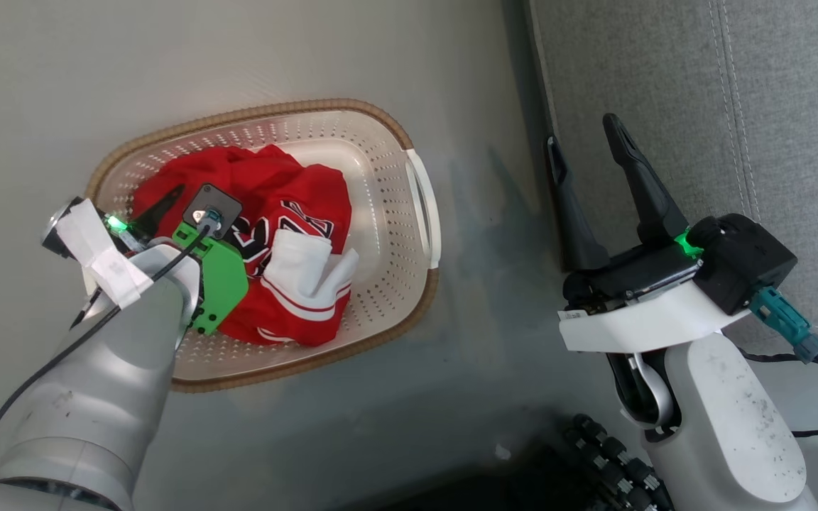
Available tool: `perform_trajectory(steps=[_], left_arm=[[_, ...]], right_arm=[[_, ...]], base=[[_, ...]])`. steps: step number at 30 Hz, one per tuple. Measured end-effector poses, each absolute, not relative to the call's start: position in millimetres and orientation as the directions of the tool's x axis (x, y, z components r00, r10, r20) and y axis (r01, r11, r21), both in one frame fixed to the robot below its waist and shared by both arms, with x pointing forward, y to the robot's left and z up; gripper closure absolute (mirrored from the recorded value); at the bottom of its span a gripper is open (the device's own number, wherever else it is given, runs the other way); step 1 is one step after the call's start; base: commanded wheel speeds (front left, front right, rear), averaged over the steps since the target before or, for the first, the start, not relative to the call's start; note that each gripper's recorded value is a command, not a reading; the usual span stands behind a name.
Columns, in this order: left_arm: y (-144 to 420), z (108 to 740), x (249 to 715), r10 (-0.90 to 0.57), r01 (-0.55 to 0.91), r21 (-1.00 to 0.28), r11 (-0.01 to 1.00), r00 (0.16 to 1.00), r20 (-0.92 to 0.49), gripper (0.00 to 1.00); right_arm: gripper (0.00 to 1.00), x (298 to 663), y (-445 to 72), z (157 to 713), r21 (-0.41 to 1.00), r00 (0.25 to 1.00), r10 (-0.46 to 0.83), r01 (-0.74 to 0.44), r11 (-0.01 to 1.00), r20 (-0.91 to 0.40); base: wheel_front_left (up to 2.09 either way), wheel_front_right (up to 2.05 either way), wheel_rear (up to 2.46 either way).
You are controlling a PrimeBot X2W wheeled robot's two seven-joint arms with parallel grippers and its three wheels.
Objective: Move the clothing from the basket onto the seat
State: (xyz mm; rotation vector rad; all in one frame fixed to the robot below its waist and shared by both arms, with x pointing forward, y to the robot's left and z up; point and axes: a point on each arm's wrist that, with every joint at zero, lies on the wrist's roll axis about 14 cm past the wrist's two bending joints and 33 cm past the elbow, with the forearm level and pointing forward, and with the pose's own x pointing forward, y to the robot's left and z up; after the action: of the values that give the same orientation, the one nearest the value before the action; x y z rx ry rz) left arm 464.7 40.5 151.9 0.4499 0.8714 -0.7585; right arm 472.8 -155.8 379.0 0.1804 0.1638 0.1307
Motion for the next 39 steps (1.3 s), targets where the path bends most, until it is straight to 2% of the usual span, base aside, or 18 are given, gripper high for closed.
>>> perform_trajectory(steps=[16,26,27,28,29,30,39], left_arm=[[50,80,459,-0.276,0.798,0.058,0.600,0.275,-0.921,0.00],[60,55,467,-0.201,0.790,0.079,0.608,0.250,-0.947,0.00],[58,52,462,-0.200,0.790,0.062,0.610,0.229,-0.953,0.32],[59,49,456,-0.193,0.789,0.049,0.613,0.210,-0.959,0.53],[56,48,453,-0.198,0.791,0.038,0.611,0.199,-0.960,0.81],[54,47,452,-0.201,0.792,0.031,0.610,0.192,-0.961,1.00],[57,45,450,-0.193,0.790,0.028,0.612,0.184,-0.964,1.00]], right_arm=[[0.00,461,-178,341,0.187,0.962,0.085,-0.036,0.982,-0.258],[0.00,454,-183,324,0.197,0.950,0.067,-0.006,0.980,-0.306],[0.00,453,-184,323,0.197,0.948,0.065,-0.002,0.980,-0.310],[0.00,453,-184,322,0.195,0.948,0.063,-0.001,0.981,-0.313],[0.00,452,-185,321,0.193,0.947,0.061,0.001,0.981,-0.316],[0.00,452,-186,320,0.192,0.946,0.059,0.003,0.981,-0.319],[0.00,455,-188,319,0.189,0.947,0.055,0.006,0.982,-0.315]], base=[[0.00,0.00,0.00],[0.00,0.00,0.00],[0.00,0.00,0.00],[0.00,0.00,0.00],[0.00,0.00,0.00],[0.00,0.00,0.00],[0.00,0.00,0.00]])
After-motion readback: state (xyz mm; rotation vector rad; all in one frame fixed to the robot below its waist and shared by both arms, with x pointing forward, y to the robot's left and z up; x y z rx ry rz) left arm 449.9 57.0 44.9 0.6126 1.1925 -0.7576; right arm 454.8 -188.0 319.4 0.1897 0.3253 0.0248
